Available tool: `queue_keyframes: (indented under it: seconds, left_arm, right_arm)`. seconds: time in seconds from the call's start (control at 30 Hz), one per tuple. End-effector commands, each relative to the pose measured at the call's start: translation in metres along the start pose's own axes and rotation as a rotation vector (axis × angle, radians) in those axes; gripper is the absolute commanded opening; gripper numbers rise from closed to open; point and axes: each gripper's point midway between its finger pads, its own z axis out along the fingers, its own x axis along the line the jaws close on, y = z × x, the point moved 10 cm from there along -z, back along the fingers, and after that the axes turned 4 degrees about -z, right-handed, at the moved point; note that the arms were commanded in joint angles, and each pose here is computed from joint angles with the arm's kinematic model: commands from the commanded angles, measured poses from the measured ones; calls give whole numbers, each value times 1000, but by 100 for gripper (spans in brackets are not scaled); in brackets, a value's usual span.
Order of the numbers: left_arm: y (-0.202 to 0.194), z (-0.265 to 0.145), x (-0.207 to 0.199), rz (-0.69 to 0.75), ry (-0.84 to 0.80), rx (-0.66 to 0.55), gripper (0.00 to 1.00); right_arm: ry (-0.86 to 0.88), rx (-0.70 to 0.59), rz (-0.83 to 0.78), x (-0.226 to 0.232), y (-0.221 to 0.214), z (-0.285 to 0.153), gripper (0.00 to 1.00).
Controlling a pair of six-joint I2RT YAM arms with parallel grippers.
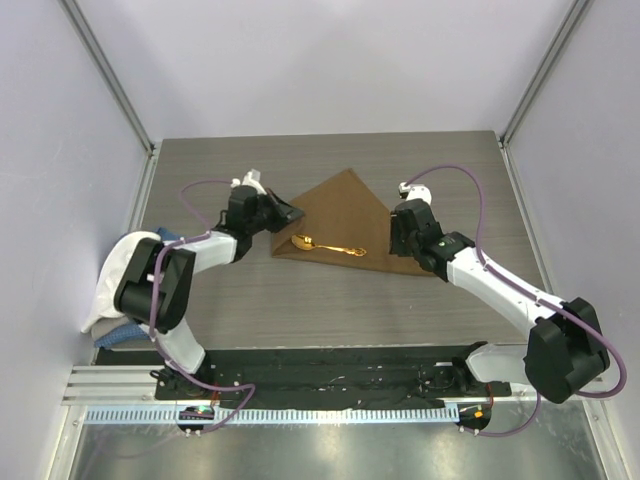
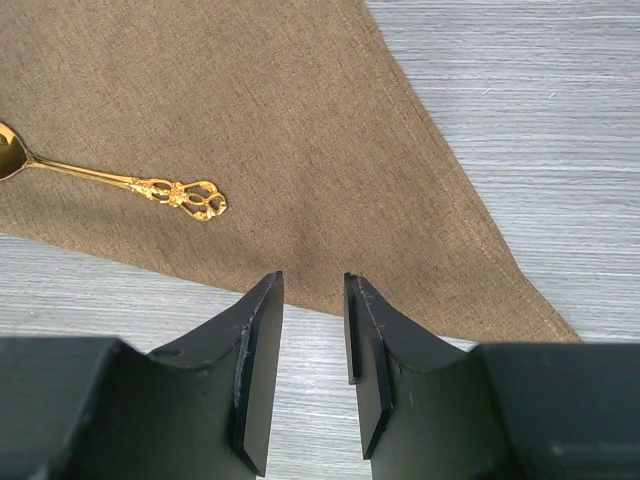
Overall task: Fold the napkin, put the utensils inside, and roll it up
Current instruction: Fold the napkin
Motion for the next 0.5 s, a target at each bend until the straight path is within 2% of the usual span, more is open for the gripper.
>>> queue_keyframes:
  seconds: [0.0,0.47]
  left_arm:
    - [-19,21,-30,60,-124,71,0]
    - [-79,57,-46,169,-157,236,0]
  right_arm:
    - [-18,-55,28,-3,8,-8,39]
    - [-28,-51,29,-6,3,-9,38]
